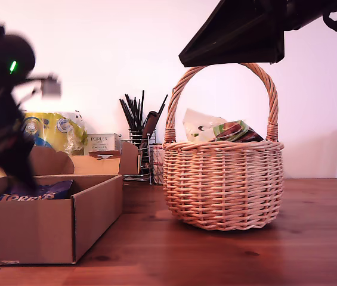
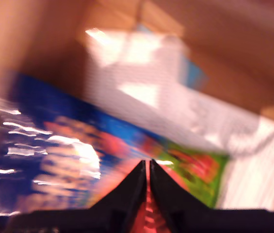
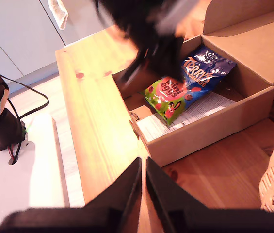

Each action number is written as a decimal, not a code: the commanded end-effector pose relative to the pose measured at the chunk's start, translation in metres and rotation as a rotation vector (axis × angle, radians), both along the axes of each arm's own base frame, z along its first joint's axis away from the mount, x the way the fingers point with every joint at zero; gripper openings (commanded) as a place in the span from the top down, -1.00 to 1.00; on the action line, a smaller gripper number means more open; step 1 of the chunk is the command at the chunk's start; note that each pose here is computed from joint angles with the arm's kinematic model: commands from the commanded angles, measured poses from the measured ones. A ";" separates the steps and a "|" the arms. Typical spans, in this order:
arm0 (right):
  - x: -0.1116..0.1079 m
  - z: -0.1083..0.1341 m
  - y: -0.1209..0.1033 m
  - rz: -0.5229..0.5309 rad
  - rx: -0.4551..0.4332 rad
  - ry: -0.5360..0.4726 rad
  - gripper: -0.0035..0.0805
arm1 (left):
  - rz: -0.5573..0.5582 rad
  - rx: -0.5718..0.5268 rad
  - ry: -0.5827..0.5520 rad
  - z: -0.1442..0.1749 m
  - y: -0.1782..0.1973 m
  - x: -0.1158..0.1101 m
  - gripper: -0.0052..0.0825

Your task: Move the bags of Easter eggs from the cardboard box on the left into the woven basket on the right side.

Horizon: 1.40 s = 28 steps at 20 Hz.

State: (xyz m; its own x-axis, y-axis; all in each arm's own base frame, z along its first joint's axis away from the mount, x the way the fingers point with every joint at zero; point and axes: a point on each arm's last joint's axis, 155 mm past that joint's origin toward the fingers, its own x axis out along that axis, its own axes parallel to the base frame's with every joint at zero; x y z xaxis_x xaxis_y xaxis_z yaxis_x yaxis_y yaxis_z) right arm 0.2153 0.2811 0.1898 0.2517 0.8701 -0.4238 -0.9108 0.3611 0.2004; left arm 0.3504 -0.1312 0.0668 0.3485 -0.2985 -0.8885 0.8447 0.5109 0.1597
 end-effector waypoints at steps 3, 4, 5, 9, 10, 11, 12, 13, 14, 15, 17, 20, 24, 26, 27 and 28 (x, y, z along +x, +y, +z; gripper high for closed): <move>0.000 0.002 0.001 0.005 0.004 -0.007 0.95 | 0.083 0.002 0.051 0.011 0.005 -0.006 0.94; 0.000 0.002 0.001 0.005 0.005 -0.007 0.95 | 0.129 0.003 0.069 0.010 0.008 -0.008 0.94; 0.000 0.002 0.001 0.005 0.004 -0.007 0.95 | 0.130 0.006 0.084 0.008 0.009 -0.011 0.94; 0.000 0.002 0.001 0.006 0.004 -0.009 0.95 | 0.159 0.017 0.160 0.003 0.011 -0.028 -0.03; 0.000 0.002 0.001 0.006 0.004 -0.009 0.95 | 0.215 0.010 0.175 0.002 0.012 -0.028 -0.61; 0.001 0.002 0.001 0.006 0.004 -0.010 0.95 | 0.246 0.024 0.172 0.001 0.016 -0.027 -0.98; 0.000 0.002 0.001 0.006 0.004 -0.009 0.95 | 0.254 0.032 0.165 0.001 0.018 -0.025 -0.85; 0.001 0.002 0.001 0.006 0.004 -0.010 0.95 | 0.264 0.025 0.161 0.002 0.017 -0.023 -0.86; 0.001 0.002 0.001 0.006 0.005 -0.011 0.95 | 0.279 0.013 0.154 0.003 0.016 -0.021 -0.86; 0.001 0.002 0.001 0.006 0.005 -0.010 0.95 | 0.300 0.002 0.157 0.003 0.016 -0.020 -0.86; 0.000 0.002 0.001 0.006 0.005 -0.010 0.95 | 0.364 -0.019 0.178 0.001 0.015 -0.019 -0.86; 0.001 0.003 0.001 0.006 0.008 -0.014 0.95 | 0.685 -0.107 0.255 -0.003 0.019 -0.018 -0.86; 0.002 0.006 0.003 0.007 0.018 -0.028 0.95 | 0.888 -0.170 0.301 -0.005 0.014 -0.018 -0.86; 0.002 0.006 0.003 0.008 0.018 -0.027 0.95 | 0.929 -0.117 0.275 -0.011 0.022 -0.018 -0.86; 0.002 0.006 0.003 0.010 0.019 -0.026 0.95 | 0.954 -0.108 0.276 -0.013 0.025 -0.019 -0.86; 0.002 0.006 0.003 0.010 0.019 -0.025 0.95 | 0.977 -0.095 0.278 -0.015 0.028 -0.020 -0.86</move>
